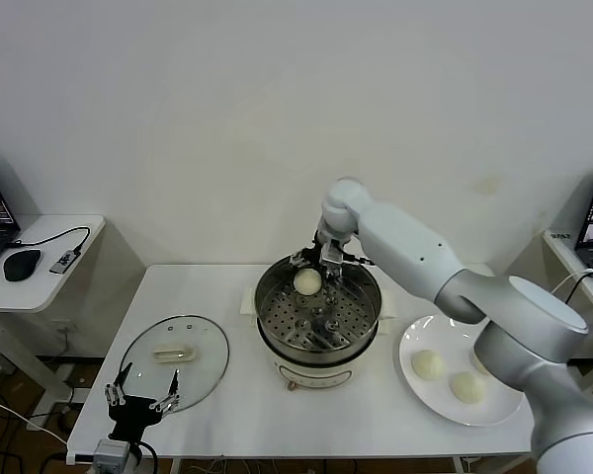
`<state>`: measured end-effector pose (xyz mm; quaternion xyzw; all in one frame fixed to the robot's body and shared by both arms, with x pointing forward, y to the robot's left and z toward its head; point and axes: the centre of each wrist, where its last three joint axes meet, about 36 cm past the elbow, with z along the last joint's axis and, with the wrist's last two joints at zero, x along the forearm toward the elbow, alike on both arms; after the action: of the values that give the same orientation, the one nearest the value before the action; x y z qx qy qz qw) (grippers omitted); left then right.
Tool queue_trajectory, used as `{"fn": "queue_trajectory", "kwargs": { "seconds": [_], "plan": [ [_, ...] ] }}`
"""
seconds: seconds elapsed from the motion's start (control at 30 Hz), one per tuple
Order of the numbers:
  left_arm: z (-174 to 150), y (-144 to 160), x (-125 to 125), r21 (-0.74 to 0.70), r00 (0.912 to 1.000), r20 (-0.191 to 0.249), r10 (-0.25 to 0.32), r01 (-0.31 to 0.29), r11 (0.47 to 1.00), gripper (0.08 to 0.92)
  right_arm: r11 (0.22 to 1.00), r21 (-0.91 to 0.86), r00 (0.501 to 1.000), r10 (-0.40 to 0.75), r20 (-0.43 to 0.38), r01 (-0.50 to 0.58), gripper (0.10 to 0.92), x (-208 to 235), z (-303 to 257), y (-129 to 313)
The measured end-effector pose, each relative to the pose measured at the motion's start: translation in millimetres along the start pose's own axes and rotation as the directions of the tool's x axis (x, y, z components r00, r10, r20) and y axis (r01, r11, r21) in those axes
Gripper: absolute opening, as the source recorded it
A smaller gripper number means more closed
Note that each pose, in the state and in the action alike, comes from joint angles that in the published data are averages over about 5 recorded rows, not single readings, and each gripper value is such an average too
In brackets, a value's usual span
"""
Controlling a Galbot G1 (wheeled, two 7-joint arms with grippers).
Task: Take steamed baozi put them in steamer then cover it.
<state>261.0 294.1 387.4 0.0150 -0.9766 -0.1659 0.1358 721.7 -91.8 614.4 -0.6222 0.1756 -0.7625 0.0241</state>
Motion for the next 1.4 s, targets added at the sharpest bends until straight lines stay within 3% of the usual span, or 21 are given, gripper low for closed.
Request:
{"fn": "queue_trajectory", "kwargs": {
  "seconds": [0.2, 0.37, 0.5, 0.73, 1.03, 1.4],
  "plan": [
    [-4, 2, 2, -0.005, 1.0000, 0.000, 0.005, -0.005, 1.000, 0.823, 0.984, -0.176, 0.999, 0.035, -0.012, -0.036, 0.823, 50, 7, 21],
    [-8, 3, 3, -0.008, 1.0000, 0.002, 0.006, -0.006, 1.000, 0.823, 0.915, -0.400, 0.998, 0.047, -0.031, -0.056, 0.823, 94, 15, 54],
    [-10, 4, 4, -0.011, 0.9999, -0.001, 0.011, -0.011, 1.000, 0.823, 0.804, -0.593, 0.998, 0.030, -0.048, -0.053, 0.823, 125, 18, 84],
    [-13, 3, 4, -0.013, 0.9997, -0.001, 0.023, -0.023, 1.000, 0.823, 0.542, -0.840, 0.998, -0.033, -0.054, -0.027, 0.823, 156, 13, 145],
    [-17, 4, 6, -0.015, 0.9995, -0.003, 0.032, -0.032, 0.999, 0.823, 0.296, -0.955, 0.992, -0.118, -0.035, 0.002, 0.823, 153, -10, 220],
    [-13, -2, 11, -0.014, 0.9989, -0.024, 0.041, -0.041, 0.999, 0.823, 0.156, -0.986, 0.986, -0.164, 0.038, 0.064, 0.823, 102, -38, 277]
  ]
}}
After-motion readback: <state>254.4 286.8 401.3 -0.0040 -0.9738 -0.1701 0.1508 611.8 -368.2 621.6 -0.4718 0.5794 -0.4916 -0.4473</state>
